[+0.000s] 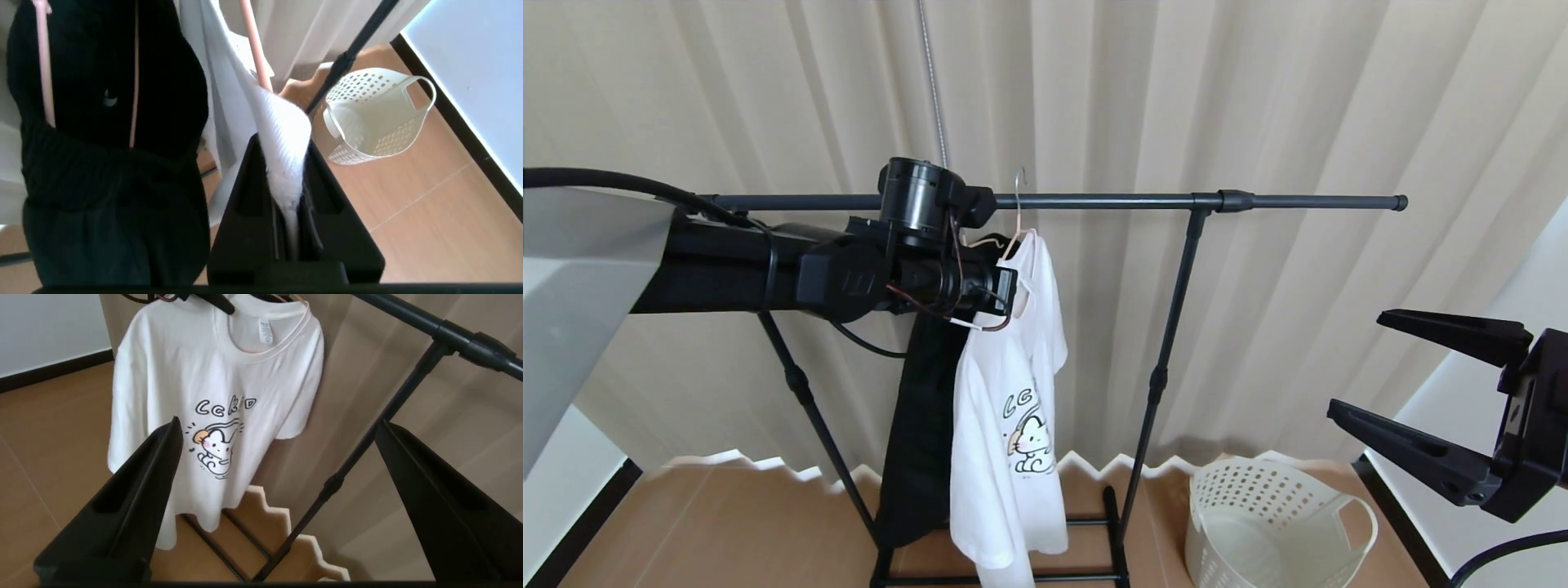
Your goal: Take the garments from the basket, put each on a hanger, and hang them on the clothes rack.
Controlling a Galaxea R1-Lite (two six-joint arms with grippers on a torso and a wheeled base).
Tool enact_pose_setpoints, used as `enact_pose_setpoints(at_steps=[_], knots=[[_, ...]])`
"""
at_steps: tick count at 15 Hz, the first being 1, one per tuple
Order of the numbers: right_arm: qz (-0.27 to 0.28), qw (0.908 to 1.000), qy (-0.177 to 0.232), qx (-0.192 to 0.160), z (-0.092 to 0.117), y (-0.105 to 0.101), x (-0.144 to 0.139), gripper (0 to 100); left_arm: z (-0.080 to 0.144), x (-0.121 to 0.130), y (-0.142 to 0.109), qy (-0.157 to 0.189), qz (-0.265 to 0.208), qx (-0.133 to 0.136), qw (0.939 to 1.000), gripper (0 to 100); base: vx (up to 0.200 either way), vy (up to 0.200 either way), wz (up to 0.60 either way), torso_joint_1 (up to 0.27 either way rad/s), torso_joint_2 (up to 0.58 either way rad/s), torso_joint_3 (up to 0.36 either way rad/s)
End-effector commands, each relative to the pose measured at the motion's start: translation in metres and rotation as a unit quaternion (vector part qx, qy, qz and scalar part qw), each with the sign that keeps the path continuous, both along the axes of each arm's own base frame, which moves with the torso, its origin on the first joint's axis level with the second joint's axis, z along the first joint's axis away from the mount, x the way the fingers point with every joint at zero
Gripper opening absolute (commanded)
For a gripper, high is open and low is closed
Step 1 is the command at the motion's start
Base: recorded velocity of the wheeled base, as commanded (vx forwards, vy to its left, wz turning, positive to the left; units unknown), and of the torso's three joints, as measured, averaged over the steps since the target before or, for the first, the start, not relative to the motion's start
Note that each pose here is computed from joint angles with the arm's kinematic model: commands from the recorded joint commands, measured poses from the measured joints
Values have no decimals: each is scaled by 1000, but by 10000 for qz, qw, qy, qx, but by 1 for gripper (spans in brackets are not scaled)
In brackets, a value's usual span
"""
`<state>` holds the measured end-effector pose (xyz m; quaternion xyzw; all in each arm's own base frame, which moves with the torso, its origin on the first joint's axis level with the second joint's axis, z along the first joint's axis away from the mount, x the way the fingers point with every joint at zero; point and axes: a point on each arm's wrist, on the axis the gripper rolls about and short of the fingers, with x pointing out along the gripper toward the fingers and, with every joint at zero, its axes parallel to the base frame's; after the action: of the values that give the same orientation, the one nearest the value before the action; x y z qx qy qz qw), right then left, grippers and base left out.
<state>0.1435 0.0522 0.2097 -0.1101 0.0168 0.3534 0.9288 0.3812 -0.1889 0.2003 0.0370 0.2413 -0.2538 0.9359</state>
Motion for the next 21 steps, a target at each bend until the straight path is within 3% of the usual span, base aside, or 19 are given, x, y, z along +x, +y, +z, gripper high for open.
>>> enact_pose_setpoints(at_steps=[1, 14, 15, 21], knots=[[6, 10000, -11, 1, 0, 0, 0, 100, -11, 7, -6, 83, -25, 34, 10000, 0, 0, 0, 0, 0, 0, 0], [-9, 10000, -11, 1, 0, 0, 0, 100, -25, 14, -11, 218, 8, 4, 9998, 0, 0, 0, 0, 0, 0, 0], [-9, 10000, -11, 1, 0, 0, 0, 100, -25, 14, -11, 218, 8, 4, 9998, 100, 0, 0, 0, 0, 0, 0], [-78, 9999, -129, 35, 5, -3, -2, 100, -7, 1, -7, 125, 6, -107, 9999, 100, 0, 0, 0, 0, 0, 0]])
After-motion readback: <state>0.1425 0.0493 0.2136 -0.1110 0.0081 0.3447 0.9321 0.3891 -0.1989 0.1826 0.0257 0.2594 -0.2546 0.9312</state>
